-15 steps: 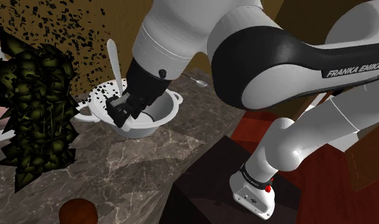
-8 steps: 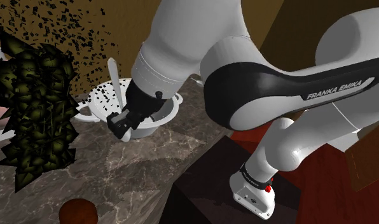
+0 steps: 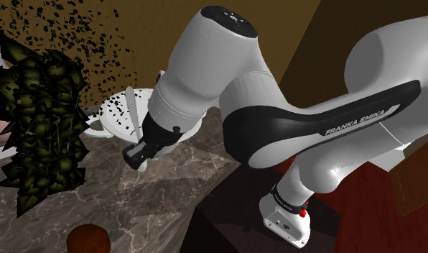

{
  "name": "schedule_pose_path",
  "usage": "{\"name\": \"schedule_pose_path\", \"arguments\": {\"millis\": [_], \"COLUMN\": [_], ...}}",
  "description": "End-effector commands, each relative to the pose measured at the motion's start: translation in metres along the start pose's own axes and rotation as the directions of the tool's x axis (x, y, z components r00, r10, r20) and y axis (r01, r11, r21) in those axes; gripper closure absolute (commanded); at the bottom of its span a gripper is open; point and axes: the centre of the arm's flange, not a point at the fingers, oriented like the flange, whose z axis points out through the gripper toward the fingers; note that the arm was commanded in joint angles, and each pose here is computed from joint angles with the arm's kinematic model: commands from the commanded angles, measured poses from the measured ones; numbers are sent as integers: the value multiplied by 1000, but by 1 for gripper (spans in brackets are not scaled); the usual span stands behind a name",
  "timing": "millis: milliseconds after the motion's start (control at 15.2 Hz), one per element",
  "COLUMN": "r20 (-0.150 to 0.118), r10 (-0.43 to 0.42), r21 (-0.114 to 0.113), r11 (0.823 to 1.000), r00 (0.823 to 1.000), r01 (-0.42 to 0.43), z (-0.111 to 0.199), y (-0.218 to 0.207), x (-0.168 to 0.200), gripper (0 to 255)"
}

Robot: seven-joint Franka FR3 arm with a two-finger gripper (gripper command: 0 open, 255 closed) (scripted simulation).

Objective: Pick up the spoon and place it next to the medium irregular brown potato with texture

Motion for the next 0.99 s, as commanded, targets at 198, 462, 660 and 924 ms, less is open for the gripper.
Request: {"name": "schedule_pose_path", "arguments": {"millis": [198, 462, 660, 924], "r20": [0, 0, 0, 0], "r10": [0, 0, 0, 0], "r21": [0, 0, 0, 0], "r11": [1000, 1000, 1000, 1000], "r00": [1000, 1000, 1000, 1000], "r01": [0, 0, 0, 0], "z": [26, 45, 60, 80], "y": [1, 2, 2, 3], "x": [-9, -16, -22, -29], "gripper": [255, 255, 255, 255]}}
